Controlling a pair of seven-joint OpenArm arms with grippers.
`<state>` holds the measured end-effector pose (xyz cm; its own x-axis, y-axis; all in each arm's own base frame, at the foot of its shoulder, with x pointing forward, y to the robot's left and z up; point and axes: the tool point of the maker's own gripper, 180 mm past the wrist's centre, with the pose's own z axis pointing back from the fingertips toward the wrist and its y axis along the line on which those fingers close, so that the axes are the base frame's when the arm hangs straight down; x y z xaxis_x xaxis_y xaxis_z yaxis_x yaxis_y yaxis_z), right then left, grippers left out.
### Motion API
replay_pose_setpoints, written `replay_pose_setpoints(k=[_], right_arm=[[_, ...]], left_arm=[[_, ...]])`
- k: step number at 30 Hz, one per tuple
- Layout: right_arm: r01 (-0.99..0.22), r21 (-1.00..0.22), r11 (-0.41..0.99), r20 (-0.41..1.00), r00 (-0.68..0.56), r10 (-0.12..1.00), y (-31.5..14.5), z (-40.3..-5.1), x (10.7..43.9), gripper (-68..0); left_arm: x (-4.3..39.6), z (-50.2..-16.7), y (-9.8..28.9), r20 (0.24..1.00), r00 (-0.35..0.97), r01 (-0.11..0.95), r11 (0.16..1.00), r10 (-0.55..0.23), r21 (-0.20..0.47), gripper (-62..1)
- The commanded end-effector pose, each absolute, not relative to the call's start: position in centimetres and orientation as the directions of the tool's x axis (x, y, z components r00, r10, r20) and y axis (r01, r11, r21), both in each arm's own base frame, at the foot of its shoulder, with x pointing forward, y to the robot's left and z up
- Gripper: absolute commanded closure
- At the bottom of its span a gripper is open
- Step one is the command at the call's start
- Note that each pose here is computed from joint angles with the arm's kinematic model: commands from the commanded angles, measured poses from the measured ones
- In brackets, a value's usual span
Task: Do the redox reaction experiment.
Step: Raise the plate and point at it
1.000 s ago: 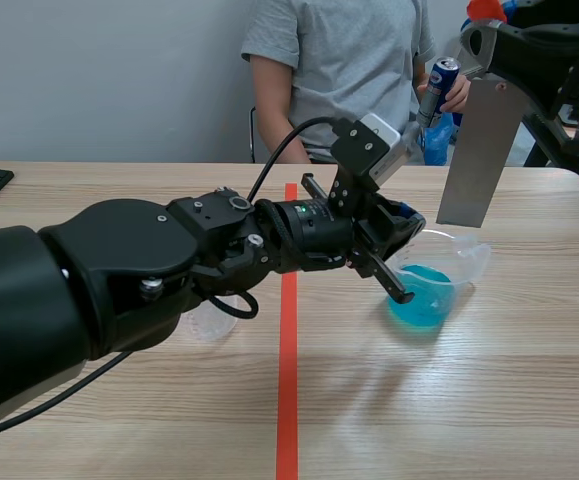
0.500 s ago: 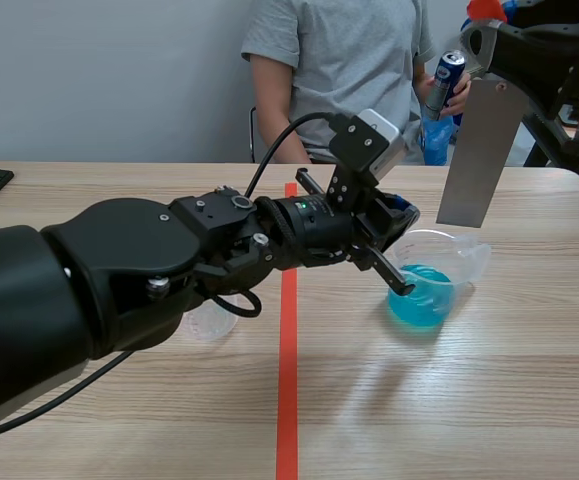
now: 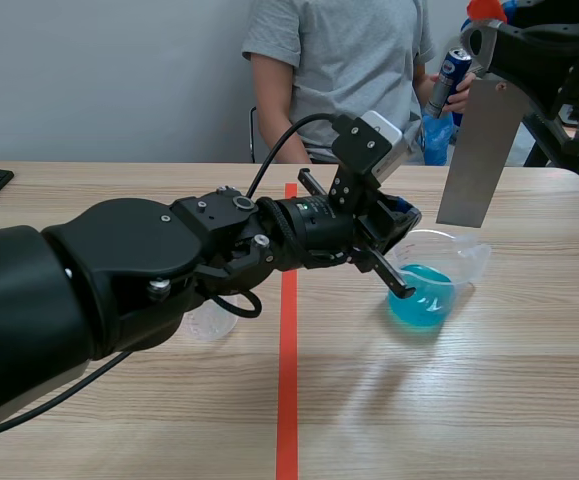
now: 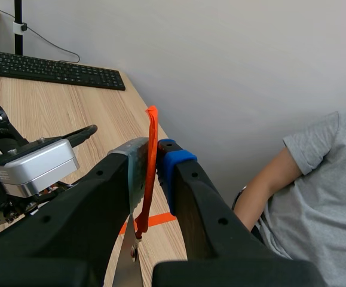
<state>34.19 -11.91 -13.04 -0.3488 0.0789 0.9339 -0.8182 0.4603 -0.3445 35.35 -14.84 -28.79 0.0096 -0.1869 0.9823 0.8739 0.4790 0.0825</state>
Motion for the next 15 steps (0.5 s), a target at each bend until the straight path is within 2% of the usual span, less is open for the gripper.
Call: replay_pose_setpoints(k=[1, 15], right_arm=[[-0.81, -0.359, 0.463, 0.925, -0.376, 0.058, -12.2, -11.55, 34.17, -1.5], [-0.81, -0.359, 0.463, 0.925, -0.376, 0.058, -12.2, -11.55, 34.17, -1.5]], left_arm=[[35.61, -26.85, -15.79, 0.99, -0.017, 0.876, 0.475, -0.141, 0.083, -4.2], [35.63, -26.81, -15.77, 0.991, -0.013, 0.875, 0.477, -0.135, 0.077, -4.2]])
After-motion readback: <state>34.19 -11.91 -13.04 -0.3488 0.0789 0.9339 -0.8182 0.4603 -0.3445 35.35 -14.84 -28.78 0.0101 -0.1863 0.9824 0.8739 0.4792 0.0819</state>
